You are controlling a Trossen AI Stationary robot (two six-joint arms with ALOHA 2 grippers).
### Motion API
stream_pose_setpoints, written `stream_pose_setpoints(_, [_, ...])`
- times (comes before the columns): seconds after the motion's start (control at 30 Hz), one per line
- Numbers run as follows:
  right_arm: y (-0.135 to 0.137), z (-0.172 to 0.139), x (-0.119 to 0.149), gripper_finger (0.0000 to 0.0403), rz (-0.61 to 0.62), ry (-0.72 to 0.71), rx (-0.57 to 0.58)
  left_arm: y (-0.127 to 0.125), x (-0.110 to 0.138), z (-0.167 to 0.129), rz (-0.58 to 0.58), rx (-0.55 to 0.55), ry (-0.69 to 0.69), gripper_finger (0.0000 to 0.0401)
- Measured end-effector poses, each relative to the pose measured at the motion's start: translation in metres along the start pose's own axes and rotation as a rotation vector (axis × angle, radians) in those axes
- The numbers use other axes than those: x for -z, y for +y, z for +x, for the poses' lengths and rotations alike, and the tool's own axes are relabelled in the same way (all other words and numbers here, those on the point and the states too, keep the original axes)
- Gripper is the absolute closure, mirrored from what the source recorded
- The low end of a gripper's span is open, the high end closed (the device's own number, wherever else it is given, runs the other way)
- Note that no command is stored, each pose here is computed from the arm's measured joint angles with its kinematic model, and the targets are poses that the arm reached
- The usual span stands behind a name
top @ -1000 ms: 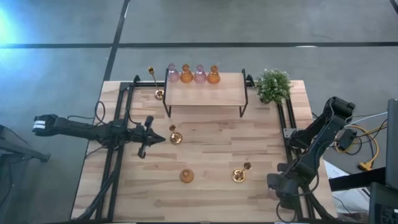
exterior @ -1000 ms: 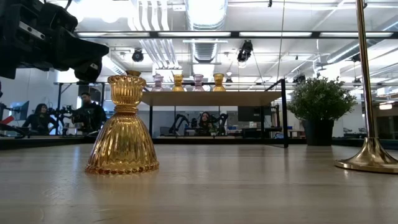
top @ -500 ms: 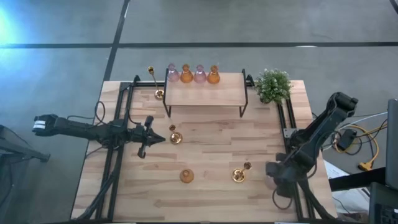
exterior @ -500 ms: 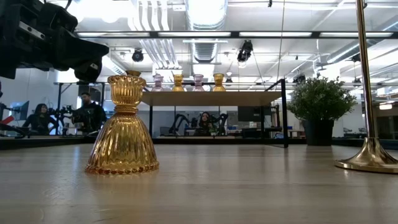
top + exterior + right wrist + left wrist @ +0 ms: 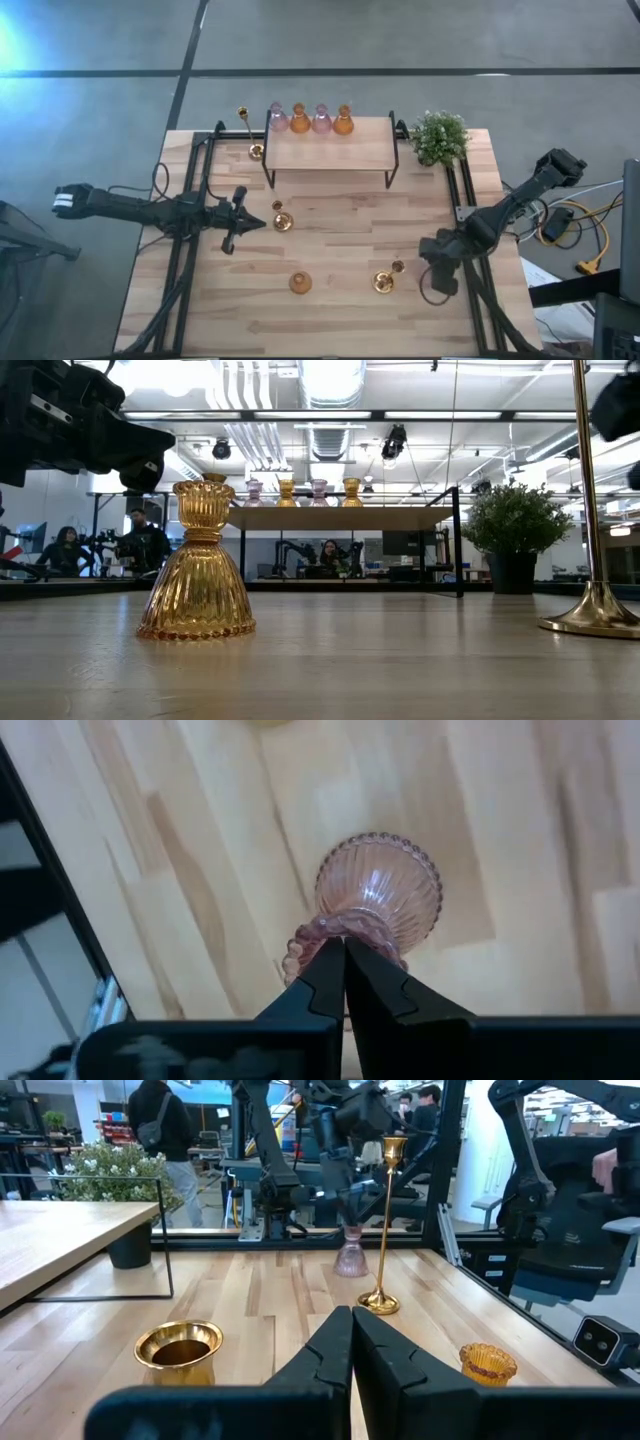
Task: Pick & Place candle stick holders
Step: Put the purple glass candle holder on the shelf aligned with the other glass candle holders
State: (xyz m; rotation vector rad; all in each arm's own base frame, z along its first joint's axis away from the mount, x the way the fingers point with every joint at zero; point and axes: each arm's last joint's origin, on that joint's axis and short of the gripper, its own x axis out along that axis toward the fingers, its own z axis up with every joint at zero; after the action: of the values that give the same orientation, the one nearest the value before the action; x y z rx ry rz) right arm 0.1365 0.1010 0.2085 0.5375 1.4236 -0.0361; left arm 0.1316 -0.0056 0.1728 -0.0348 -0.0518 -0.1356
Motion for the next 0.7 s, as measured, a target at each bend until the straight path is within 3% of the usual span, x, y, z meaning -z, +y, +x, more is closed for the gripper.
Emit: stream_pose_setpoints(0.7, [-0.05, -0.017, -0.062, 0.0395, 0.039, -0.126, 0.015, 0.0, 0.0, 0.0, 0.0, 0.0, 0.0, 0.0387])
